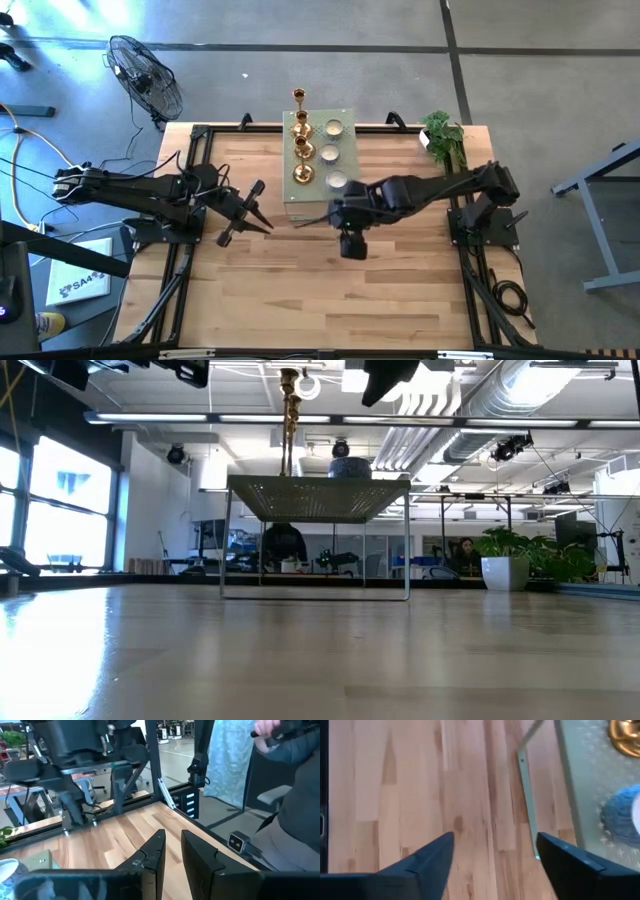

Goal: Pick & Place candle stick holders
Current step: Return to Home Position

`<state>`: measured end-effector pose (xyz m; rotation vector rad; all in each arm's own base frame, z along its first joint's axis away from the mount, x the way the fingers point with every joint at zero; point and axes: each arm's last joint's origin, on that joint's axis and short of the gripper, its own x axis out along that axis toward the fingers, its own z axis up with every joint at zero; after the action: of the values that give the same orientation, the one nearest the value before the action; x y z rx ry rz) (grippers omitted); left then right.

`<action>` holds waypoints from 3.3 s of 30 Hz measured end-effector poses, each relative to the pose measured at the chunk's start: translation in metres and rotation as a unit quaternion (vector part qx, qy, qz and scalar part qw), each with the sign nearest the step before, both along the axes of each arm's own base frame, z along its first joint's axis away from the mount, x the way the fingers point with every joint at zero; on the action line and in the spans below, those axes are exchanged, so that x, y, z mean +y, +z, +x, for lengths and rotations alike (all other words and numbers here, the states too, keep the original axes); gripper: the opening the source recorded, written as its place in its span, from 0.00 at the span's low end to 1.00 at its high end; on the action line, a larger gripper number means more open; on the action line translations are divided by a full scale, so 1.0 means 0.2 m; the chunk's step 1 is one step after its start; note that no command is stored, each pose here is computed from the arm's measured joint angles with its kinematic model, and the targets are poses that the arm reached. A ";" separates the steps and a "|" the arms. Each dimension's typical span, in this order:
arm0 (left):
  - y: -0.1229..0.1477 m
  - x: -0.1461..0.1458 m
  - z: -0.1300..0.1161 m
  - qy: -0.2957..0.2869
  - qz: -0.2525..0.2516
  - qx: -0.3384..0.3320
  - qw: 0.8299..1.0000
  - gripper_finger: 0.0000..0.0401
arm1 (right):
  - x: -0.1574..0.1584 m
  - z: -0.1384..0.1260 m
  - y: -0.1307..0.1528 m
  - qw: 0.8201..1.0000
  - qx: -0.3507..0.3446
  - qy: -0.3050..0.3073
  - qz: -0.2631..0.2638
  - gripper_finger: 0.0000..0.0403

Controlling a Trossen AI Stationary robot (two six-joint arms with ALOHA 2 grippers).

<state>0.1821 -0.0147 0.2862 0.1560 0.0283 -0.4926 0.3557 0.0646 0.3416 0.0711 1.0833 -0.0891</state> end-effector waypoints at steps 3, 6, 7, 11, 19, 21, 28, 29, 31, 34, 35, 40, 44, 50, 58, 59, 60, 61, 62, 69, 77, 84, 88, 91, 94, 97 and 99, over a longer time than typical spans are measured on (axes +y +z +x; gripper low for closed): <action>0.00 0.00 0.00 0.002 -0.004 0.000 1.000 0.15 | 0.05 0.01 -0.01 0.999 -0.012 0.037 -0.006 0.57; 0.01 0.01 0.00 0.025 -0.024 -0.001 0.999 0.15 | 0.10 0.01 0.00 0.997 -0.025 0.078 0.003 0.38; 0.02 0.01 0.01 0.035 -0.030 -0.002 0.999 0.15 | 0.12 0.01 0.00 0.995 -0.028 0.092 0.006 0.31; 0.05 0.02 0.01 0.065 -0.034 -0.028 0.997 0.11 | 0.19 -0.03 0.02 0.988 -0.033 0.152 0.022 0.05; 0.26 0.03 -0.04 0.117 -0.027 0.027 0.992 0.00 | 0.30 -0.22 0.13 0.982 -0.026 0.185 0.006 0.01; 0.31 0.04 -0.06 0.146 -0.020 0.057 0.987 0.00 | 0.31 -0.31 0.19 0.985 -0.030 0.170 -0.010 0.01; 0.51 0.04 -0.22 0.145 -0.023 0.003 0.989 0.00 | 0.31 -0.80 0.47 0.980 -0.137 0.129 -0.070 0.00; 0.53 0.04 -0.25 0.156 -0.023 -0.009 0.987 0.00 | 0.30 -0.88 0.49 0.976 -0.163 0.127 -0.073 0.00; 0.54 0.05 -0.33 0.176 -0.011 -0.018 0.984 0.00 | 0.28 -1.02 0.50 0.964 -0.219 0.126 -0.082 0.00; 0.51 0.06 -0.46 0.204 -0.003 -0.013 0.979 0.00 | 0.23 -1.20 0.43 0.945 -0.291 0.127 -0.077 0.00; 0.49 0.06 -0.50 0.210 -0.004 -0.010 0.978 0.00 | 0.21 -1.24 0.39 0.939 -0.313 0.123 -0.070 0.00; 0.39 0.07 -0.66 0.222 -0.044 -0.034 0.974 0.00 | 0.13 -1.36 0.15 0.915 -0.382 0.121 -0.051 0.00; 0.29 0.07 -0.72 0.232 -0.077 -0.063 0.968 0.00 | 0.05 -1.40 -0.01 0.897 -0.429 0.094 -0.048 0.00; 0.09 0.07 -0.70 0.229 -0.121 -0.090 0.962 0.00 | 0.01 -1.44 -0.16 0.860 -0.500 0.099 -0.029 0.00; -0.20 0.07 -0.54 0.205 -0.142 -0.134 0.959 0.00 | 0.04 -1.43 -0.41 0.824 -0.551 0.132 0.001 0.00; -0.22 0.06 -0.53 0.196 -0.135 -0.136 0.962 0.00 | 0.04 -1.42 -0.44 0.823 -0.553 0.130 0.011 0.00; -0.23 0.06 -0.52 0.190 -0.126 -0.135 0.964 0.00 | 0.05 -1.42 -0.47 0.822 -0.553 0.133 0.018 0.00; -0.24 0.06 -0.52 0.187 -0.118 -0.135 0.966 0.00 | 0.05 -1.42 -0.51 0.823 -0.551 0.137 0.023 0.00; -0.24 0.06 -0.52 0.187 -0.114 -0.136 0.966 0.00 | 0.06 -1.41 -0.54 0.823 -0.550 0.138 0.028 0.00; -0.27 0.05 -0.51 0.176 -0.107 -0.112 0.972 0.00 | 0.07 -1.39 -0.73 0.805 -0.573 0.147 0.056 0.00; -0.30 0.05 -0.51 0.162 -0.087 -0.085 0.979 0.00 | 0.02 -1.33 -0.79 0.800 -0.571 0.176 0.057 0.00; -0.30 0.04 -0.51 0.117 -0.058 -0.089 0.987 0.00 | -0.05 -1.27 -0.82 0.809 -0.556 0.187 0.041 0.00; -0.29 0.04 -0.51 0.128 -0.051 -0.105 0.985 0.00 | -0.08 -1.25 -0.84 0.826 -0.536 0.174 0.025 0.00; -0.29 0.04 -0.51 0.133 -0.051 -0.103 0.985 0.00 | -0.10 -1.25 -0.84 0.834 -0.525 0.169 0.020 0.00; -0.29 0.04 -0.51 0.132 -0.054 -0.103 0.984 0.00 | -0.11 -1.27 -0.80 0.834 -0.521 0.179 0.015 0.00; -0.29 0.04 -0.51 0.133 -0.055 -0.101 0.984 0.00 | -0.12 -1.29 -0.76 0.837 -0.517 0.178 0.009 0.00; -0.29 0.04 -0.51 0.133 -0.055 -0.102 0.984 0.00 | -0.13 -1.31 -0.75 0.832 -0.524 0.179 0.002 0.00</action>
<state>0.0804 -0.0066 0.2275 0.0908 -0.1761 -0.2091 0.0943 0.0383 0.1926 -0.0803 -0.0268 0.2745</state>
